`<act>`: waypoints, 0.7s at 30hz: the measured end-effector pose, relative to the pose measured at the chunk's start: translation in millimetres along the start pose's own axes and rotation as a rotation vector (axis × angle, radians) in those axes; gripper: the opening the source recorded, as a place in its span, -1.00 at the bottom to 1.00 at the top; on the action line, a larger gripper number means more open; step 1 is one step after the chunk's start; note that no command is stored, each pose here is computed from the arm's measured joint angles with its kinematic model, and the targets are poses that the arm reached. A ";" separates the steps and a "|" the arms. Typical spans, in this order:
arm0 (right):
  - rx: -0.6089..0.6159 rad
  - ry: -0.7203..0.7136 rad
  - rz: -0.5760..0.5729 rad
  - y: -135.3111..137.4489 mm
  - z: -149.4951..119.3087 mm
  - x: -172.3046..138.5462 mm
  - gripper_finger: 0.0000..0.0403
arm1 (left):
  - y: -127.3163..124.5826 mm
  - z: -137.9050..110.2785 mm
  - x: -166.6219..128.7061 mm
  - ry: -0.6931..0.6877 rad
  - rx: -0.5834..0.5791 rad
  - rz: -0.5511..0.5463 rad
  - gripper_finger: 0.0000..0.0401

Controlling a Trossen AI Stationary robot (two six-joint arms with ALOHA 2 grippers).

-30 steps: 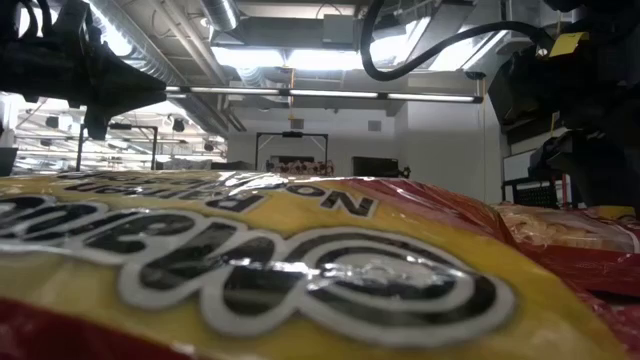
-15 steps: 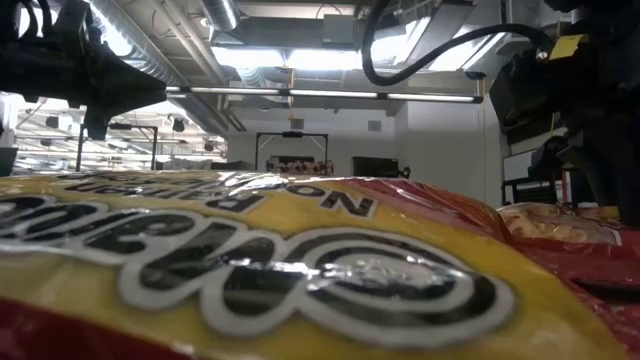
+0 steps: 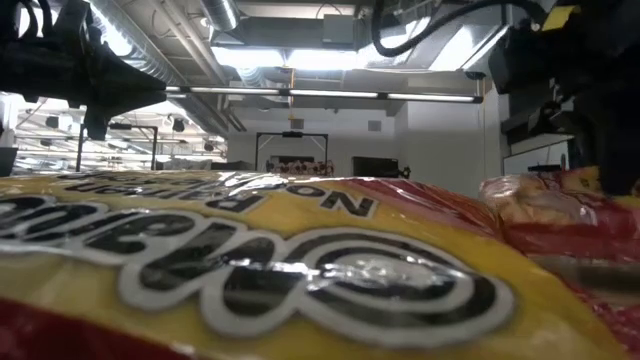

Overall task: Sort Maruchan noodles
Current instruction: Put the right red noodle pack into the yellow bin

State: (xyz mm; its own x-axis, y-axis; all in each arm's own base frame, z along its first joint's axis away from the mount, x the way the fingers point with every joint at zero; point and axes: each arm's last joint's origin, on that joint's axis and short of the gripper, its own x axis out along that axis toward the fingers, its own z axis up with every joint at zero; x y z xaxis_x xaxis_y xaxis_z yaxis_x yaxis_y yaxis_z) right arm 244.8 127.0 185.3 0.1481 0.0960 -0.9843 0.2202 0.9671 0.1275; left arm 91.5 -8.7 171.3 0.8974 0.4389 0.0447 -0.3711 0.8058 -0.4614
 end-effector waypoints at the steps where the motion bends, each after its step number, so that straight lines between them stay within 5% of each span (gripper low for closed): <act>1: -0.010 0.007 0.003 0.8 0.5 -2.1 -1.00 | 0.1 0.0 0.0 -0.001 0.000 0.003 -0.59; 12: -0.136 -0.113 -0.034 7.1 33.8 -56.9 -1.00 | 0.1 0.1 0.0 -0.002 -0.001 0.005 -0.59; 16: -0.158 -0.312 -0.104 -0.6 62.1 -82.2 -1.00 | 0.1 0.1 0.0 -0.002 -0.006 0.005 -0.59; 21: 0.017 -0.612 -0.135 -26.9 105.5 -102.0 -1.00 | 0.4 0.1 0.0 -0.006 -0.013 0.012 -0.59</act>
State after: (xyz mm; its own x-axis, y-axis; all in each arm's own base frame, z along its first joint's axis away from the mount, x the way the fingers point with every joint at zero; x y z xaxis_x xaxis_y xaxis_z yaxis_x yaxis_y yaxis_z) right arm 325.5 66.4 295.2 0.6423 -0.1843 -0.7440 0.2899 0.9570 0.0133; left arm 91.3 -8.4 171.2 0.8916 0.4508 0.0440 -0.3787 0.7953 -0.4734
